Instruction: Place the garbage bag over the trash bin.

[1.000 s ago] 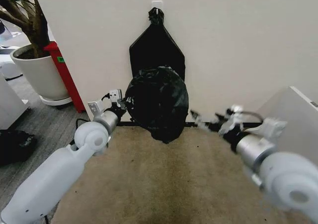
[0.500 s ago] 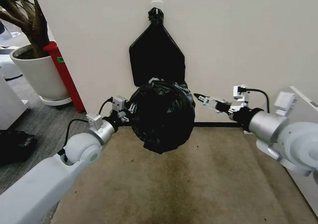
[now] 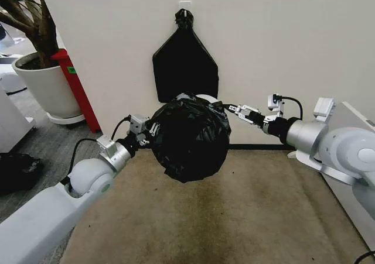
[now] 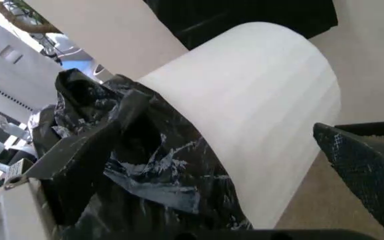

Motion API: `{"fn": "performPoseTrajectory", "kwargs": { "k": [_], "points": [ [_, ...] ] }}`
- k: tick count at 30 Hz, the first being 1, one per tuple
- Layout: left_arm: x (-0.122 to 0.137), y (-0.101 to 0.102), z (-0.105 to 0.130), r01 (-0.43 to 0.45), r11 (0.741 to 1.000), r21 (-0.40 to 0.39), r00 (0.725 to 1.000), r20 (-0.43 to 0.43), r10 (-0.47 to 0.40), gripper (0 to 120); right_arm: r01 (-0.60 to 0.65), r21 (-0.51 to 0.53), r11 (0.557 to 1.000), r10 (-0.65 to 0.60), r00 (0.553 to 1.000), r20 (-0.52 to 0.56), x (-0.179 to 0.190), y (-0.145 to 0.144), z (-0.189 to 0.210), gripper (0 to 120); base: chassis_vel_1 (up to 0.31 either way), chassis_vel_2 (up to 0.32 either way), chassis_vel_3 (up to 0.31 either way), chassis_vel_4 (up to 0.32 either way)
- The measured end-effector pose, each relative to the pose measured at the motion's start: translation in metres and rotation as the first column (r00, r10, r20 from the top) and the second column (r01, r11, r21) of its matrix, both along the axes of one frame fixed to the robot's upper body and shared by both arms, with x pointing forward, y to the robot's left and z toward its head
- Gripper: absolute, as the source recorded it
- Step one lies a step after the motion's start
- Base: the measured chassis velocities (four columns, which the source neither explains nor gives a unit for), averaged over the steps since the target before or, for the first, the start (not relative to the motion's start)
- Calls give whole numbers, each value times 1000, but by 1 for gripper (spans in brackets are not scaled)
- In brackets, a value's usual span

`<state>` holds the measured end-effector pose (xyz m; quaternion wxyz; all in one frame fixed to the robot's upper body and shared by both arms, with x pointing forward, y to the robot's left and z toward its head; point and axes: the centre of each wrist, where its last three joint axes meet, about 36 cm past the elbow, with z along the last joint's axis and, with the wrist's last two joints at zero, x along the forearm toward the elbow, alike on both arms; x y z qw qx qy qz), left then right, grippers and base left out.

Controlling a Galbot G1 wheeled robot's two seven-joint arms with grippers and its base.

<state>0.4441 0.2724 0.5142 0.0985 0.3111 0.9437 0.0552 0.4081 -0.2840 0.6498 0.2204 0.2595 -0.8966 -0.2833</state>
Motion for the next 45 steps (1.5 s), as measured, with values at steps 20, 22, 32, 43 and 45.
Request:
{"fn": "performPoseTrajectory", "kwargs": {
  "k": [20, 22, 32, 43, 45],
  "points": [
    [-4, -1, -2, 12, 1000, 5, 1000, -18, -12, 1, -31, 1, 1000, 31, 999, 9, -10, 14, -5, 100, 0, 0, 0, 0],
    [-5, -1, -2, 14, 1000, 6, 1000, -18, -14, 1, -22, -11, 1000, 22, 1000, 3, -8, 12, -8, 100, 0, 0, 0, 0],
    [-11, -5, 0, 36, 999, 3, 999, -17, -36, 1, 22, -32, 999, -22, 1000, 0, 8, 2, -14, 100, 0, 0, 0, 0],
    [-25, -9, 1, 62, 998, 0, 998, -25, -62, 1, 86, -72, 994, -87, 996, -17, 43, -12, -27, 100, 0, 0, 0, 0],
    [-28, -9, 0, 62, 998, 0, 998, -27, -62, 1, 98, -76, 992, -99, 995, -15, 46, -13, -28, 100, 0, 0, 0, 0]
  ]
}}
